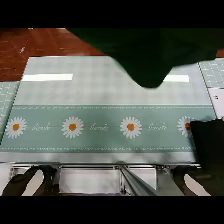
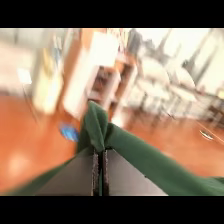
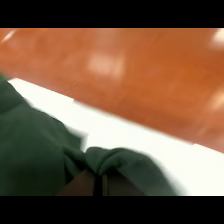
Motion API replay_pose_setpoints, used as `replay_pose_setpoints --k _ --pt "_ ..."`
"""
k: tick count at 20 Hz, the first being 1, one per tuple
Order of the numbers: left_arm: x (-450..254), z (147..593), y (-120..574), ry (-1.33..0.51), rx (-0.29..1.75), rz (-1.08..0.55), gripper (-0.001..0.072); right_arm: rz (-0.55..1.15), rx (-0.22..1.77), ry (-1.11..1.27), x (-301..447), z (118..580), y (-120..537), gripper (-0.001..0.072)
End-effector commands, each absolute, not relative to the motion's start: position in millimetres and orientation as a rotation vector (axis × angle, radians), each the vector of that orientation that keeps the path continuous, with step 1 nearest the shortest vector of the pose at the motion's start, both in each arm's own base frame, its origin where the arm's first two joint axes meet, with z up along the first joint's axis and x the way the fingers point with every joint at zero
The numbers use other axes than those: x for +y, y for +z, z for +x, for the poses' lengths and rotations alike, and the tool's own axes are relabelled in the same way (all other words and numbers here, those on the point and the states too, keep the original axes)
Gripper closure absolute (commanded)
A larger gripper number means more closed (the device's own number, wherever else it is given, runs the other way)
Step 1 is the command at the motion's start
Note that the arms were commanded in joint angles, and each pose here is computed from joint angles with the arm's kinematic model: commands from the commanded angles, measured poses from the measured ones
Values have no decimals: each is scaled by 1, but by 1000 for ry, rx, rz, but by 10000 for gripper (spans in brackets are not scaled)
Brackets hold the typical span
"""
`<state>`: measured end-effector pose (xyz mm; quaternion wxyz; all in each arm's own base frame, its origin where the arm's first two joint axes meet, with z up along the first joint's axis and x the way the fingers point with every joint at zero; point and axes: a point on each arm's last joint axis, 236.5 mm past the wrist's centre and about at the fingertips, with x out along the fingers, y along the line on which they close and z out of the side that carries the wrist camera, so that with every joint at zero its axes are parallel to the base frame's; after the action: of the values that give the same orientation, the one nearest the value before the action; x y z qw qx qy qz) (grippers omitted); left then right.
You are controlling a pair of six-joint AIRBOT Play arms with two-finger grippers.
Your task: Fold the shirts.
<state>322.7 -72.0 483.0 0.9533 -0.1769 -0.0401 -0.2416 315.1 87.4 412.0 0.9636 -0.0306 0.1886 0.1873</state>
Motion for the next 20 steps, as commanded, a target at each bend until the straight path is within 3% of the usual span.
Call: replay_pose_setpoints --k 1,5,8,13,16,20 --pt "-79 249 507 -416 -153 -162 690 -104 281 269 60 245 450 684" --pt "-105 192 477 -420 -50 -37 690 -78 287 233 50 201 450 684" --pt "-107 192 423 -420 161 -171 690 -39 303 229 51 206 444 684" --pt "-106 219 250 -485 675 -382 690 1 577 268 63 290 343 684" --pt "-114 220 127 -497 962 -562 690 52 710 467 110 351 272 684" --pt "-100 249 5 -312 1058 -730 690 224 888 556 142 439 175 684"
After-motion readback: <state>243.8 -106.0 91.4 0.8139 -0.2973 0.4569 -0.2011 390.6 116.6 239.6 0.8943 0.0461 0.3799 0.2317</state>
